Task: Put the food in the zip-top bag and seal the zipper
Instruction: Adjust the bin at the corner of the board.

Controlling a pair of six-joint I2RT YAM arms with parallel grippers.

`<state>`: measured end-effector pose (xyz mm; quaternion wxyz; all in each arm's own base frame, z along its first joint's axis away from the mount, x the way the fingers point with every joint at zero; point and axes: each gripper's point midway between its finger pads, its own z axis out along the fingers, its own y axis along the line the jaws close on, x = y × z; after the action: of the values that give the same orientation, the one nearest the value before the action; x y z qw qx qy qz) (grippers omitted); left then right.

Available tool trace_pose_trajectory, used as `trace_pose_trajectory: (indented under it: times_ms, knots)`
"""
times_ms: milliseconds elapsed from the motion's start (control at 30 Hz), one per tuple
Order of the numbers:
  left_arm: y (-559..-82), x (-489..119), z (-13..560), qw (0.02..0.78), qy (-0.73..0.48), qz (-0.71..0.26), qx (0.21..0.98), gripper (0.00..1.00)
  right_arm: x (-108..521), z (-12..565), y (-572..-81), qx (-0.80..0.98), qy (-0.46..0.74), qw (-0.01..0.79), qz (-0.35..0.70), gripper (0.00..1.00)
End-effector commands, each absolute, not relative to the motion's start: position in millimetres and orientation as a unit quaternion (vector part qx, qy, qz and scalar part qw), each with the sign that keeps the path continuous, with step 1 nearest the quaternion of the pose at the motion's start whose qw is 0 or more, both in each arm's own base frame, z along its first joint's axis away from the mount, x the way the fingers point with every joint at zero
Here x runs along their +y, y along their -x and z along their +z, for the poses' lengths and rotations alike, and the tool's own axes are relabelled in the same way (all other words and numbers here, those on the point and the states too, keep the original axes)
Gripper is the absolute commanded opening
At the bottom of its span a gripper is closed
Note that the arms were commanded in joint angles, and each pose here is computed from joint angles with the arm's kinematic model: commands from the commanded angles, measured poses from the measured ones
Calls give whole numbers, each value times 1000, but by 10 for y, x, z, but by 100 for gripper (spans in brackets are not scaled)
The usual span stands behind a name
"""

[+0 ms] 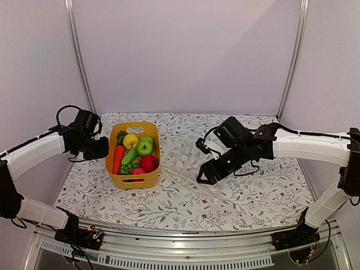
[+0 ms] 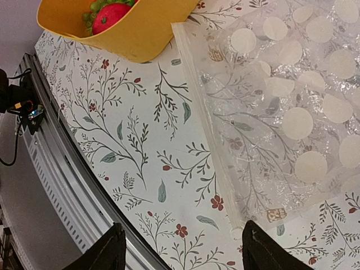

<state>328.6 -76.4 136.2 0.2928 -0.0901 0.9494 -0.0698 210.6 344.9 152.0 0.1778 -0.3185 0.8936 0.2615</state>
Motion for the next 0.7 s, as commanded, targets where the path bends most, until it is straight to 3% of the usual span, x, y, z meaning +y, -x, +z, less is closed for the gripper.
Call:
trace_pose_trajectory:
  times_ms: [0,433,667]
  knots:
    - [-2994,-892,1346,283,111,-100,947,0,3390,1315,-2017,898,332,169,233,69]
    - [-2723,-794,1336,263,102,-84,956,0,3775,1398,-2211,895,353,189,197,67]
    - [-2798,-764,1478,302,112,-90,942,0,3864,1199,-2326,901,365,185,143,60]
